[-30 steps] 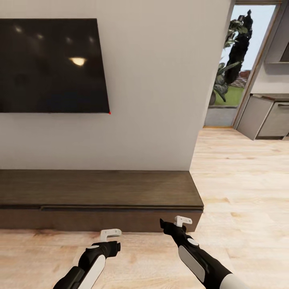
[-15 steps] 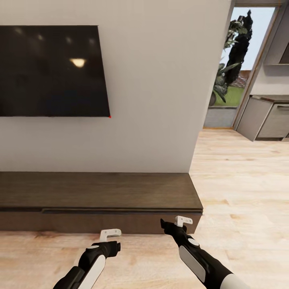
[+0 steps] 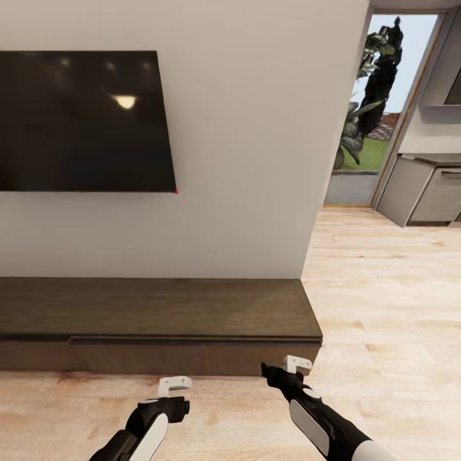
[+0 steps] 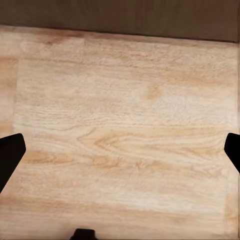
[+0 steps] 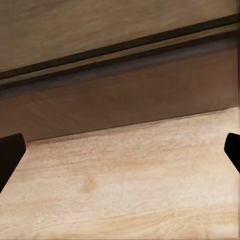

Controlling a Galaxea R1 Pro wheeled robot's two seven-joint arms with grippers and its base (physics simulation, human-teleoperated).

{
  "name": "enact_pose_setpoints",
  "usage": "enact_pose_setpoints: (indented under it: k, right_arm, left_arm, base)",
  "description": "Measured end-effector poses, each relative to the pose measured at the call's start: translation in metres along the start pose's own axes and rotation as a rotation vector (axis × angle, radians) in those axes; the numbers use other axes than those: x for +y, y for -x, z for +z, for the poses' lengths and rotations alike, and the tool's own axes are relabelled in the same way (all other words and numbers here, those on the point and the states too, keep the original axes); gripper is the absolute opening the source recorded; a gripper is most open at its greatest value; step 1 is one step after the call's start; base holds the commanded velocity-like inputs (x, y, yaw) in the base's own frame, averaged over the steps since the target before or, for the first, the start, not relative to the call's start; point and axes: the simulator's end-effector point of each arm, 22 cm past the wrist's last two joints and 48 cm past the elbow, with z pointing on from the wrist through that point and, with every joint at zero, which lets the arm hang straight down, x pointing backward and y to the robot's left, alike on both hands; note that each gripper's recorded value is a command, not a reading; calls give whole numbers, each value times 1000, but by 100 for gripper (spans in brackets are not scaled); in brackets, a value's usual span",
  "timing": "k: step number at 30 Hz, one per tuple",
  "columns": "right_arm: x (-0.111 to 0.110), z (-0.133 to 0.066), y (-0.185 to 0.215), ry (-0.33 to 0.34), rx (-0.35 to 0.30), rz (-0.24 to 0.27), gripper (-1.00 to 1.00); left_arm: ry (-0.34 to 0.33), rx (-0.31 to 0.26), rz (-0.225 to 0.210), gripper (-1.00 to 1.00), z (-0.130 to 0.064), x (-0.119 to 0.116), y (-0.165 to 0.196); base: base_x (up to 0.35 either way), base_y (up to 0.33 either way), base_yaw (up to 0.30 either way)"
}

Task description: Place each of the two pumpkins and all three candles from the living room inside a cabinet in the living room (use any cabinet), then make sure every cabinet is closed, and position the cauldron so it is next to a table in the living room.

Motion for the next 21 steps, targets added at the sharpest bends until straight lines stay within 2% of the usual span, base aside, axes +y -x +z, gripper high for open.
enact_pose_setpoints:
  k: [5,7,11,16,21]
  right_arm:
    - [-11,-5,0,-25,15,8,100]
    - [-21,-6,-7,-49,36,6,100]
    - [-75,-14,-52,-170,139,-21,100]
    - [-126,-35,-97,-287,241,-46,100]
    - [-146,-59,-133,-357,306,-59,100]
  left_arm:
    - [2,24,5,100,-4,0,-3]
    - [21,66,10,100,1,7,-19]
    - [107,205,26,100,19,39,-83]
    - [199,235,4,100,27,73,-126]
    - [251,293,14,100,24,99,-169]
  base:
    - [0,0,-1]
    - [0,0,0]
    - [0,0,0]
    - [0,0,0]
    - [0,0,0]
